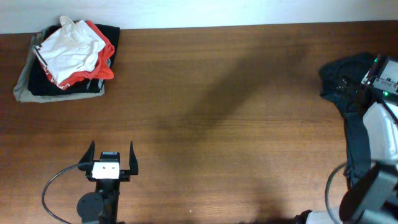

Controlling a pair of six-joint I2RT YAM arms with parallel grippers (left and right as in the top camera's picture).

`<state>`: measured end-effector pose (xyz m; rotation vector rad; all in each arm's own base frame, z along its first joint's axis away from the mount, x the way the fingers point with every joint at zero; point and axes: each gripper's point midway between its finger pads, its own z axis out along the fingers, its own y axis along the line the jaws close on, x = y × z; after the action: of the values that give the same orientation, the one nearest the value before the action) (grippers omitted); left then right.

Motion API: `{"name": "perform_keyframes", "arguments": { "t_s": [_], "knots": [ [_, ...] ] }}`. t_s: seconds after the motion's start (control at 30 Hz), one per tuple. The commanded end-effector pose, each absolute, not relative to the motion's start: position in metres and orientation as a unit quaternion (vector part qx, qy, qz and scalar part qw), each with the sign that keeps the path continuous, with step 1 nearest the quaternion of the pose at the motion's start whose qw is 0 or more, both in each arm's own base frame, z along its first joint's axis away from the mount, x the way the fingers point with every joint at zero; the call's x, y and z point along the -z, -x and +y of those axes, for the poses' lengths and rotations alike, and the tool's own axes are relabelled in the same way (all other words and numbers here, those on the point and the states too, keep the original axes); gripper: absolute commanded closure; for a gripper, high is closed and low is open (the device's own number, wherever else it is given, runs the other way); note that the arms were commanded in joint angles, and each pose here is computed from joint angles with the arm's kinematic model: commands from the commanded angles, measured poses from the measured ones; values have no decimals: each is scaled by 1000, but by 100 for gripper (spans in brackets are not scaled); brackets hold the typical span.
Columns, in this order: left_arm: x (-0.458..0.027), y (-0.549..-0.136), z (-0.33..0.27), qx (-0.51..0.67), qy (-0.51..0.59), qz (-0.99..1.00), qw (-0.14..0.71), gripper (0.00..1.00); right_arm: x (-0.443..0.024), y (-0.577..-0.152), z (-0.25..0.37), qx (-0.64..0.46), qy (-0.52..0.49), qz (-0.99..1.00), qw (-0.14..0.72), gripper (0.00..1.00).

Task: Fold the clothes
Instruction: 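Move the right gripper to the dark T-shirt and grasp its edge, then drag the T-shirt with the right gripper leftward onto the table center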

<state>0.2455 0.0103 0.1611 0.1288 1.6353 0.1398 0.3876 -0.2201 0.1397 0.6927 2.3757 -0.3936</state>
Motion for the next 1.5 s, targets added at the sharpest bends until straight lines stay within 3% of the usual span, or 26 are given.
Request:
{"name": "perform_keyframes", "arguments": {
  "t_s": [0.0,0.27,0.4,0.83,0.93,1.1,1.23,1.37,1.47],
  "knots": [
    [-159,-246,13,-71,-57,729,678,1,-133,-395,-238,154,-276,893,320,1],
    [-159,-246,13,-71,-57,729,678,1,-104,-420,-253,151,-277,887,339,11],
    [-159,-246,13,-71,-57,729,678,1,-75,-423,-253,143,-276,896,318,26],
    [-159,-246,13,-71,-57,729,678,1,-24,-417,-266,127,-290,905,285,25],
    [-159,-246,13,-71,-57,729,678,1,-23,-420,-263,99,-288,906,294,29],
    [-159,-246,13,-71,-57,729,678,1,-23,-424,-258,69,-283,907,303,44],
    [-159,-246,13,-71,-57,729,678,1,-22,-425,-255,59,-282,908,304,68],
    [-159,-246,13,-71,-57,729,678,1,-22,-425,-254,55,-281,909,303,81],
    [-159,-246,13,-71,-57,729,678,1,-21,-425,-254,55,-281,909,303,80]
  ]
}}
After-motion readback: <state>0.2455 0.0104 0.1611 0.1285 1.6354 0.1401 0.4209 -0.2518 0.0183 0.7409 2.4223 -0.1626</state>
